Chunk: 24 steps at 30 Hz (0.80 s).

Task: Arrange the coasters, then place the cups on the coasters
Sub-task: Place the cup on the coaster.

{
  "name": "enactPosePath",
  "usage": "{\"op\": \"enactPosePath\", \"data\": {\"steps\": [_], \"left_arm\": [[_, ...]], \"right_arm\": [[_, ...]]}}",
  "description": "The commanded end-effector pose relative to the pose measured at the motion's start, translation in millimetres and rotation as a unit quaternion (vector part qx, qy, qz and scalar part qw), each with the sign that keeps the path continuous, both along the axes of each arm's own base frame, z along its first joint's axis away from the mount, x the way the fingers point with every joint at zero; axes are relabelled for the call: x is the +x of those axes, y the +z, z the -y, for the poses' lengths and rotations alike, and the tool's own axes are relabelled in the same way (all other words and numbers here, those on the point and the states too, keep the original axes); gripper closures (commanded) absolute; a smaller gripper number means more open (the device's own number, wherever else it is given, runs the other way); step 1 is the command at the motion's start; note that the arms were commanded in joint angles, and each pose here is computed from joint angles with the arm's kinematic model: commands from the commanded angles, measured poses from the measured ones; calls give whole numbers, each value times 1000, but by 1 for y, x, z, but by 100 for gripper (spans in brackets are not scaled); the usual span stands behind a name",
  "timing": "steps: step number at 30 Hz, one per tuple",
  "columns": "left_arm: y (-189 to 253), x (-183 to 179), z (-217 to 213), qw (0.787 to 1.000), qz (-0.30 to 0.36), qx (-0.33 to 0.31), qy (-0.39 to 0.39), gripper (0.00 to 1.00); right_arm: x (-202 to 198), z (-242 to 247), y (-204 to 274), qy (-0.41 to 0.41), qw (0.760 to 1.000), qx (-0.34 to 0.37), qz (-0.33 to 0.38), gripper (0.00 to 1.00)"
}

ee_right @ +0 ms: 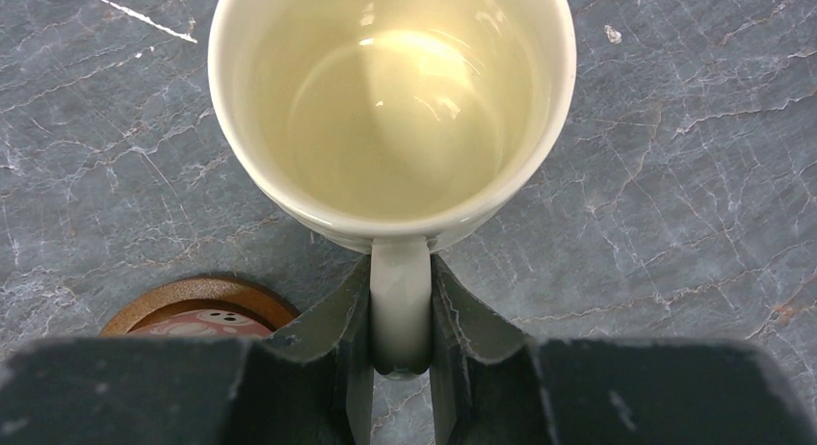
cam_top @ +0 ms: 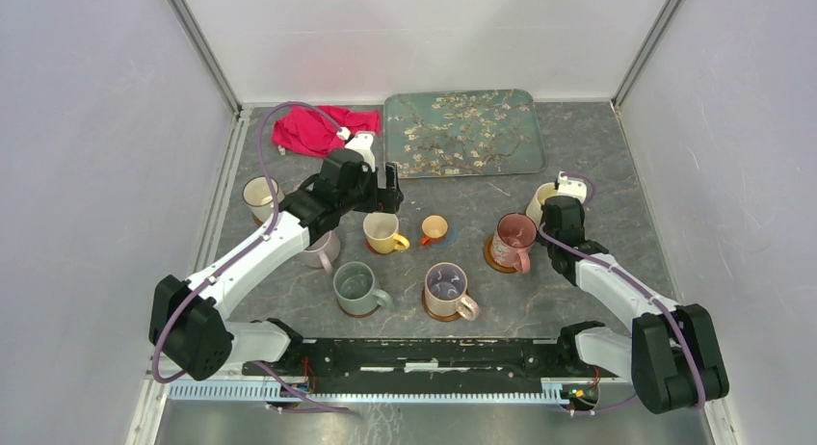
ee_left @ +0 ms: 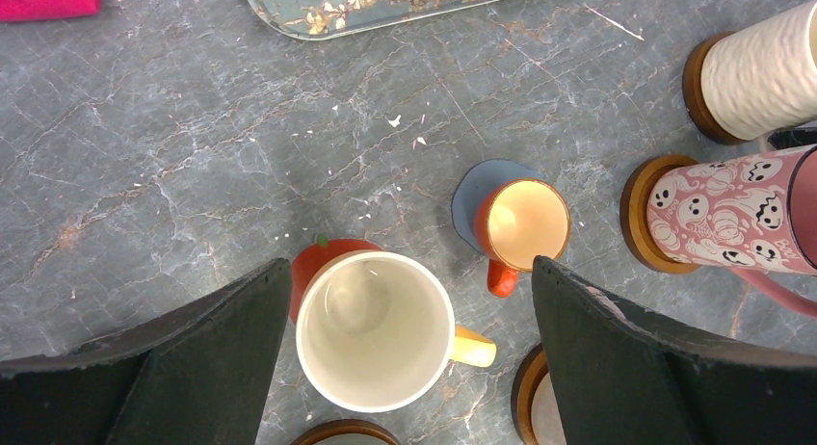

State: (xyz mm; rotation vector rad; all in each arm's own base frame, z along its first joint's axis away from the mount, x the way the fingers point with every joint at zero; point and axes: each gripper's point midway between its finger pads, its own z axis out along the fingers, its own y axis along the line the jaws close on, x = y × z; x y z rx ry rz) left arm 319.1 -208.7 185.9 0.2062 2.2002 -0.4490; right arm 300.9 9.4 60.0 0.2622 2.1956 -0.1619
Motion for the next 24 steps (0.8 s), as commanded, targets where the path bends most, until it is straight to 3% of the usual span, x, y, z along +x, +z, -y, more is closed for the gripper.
{"op": "enactPosePath", "data": {"steps": [1,3,6,16,24], "left_arm": [[17,3,1,999,34,-6,-13,0],[16,3,1,999,33,-6,-13,0],[16,3,1,999,33,-7,-14,0],[23,2,2,999,35,-13,-16,0],[33,2,3,999,40,-20,-14,0]], "right_arm": [[27,3,34,-16,996,0,82,100],[27,4,33,-16,997,-2,80,99],[25,5,32,-17,997,-5,72,91],[23,8,44,-22,998,-14,60,38],[15,23,61,-46,997,-50,40,19]]}}
